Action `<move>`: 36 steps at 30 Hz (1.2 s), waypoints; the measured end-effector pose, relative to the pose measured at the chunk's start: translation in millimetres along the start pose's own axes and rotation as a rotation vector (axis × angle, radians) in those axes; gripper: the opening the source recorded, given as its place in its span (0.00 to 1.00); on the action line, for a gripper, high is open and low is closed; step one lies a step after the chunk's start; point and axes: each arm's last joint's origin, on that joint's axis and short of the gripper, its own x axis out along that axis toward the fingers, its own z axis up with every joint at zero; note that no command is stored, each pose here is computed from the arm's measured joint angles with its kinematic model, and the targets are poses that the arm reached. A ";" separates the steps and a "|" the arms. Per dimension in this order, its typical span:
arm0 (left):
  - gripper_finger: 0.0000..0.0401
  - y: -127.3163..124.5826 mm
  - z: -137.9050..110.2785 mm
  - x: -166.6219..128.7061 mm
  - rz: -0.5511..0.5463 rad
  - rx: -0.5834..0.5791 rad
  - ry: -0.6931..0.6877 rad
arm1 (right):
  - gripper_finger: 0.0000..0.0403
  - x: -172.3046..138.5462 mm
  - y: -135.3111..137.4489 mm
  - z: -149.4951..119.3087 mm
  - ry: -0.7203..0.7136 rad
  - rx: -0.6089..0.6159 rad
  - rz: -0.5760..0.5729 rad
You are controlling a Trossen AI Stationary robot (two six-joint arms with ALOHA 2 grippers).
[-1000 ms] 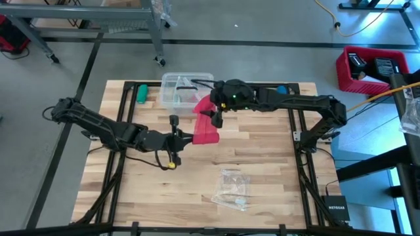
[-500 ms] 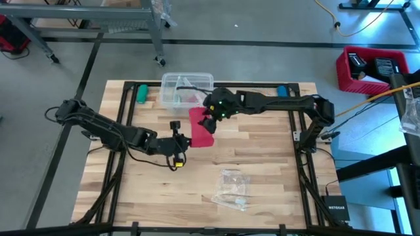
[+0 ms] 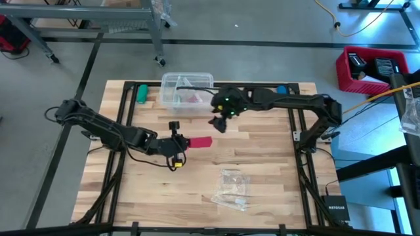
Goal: Roll bandage
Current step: Roll the red bandage
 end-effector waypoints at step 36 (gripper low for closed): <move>0.04 67.3 32.4 -60.3 0.179 -0.090 -0.373 | 0.70 -10.6 -3.9 -56.8 -0.750 -0.304 0.130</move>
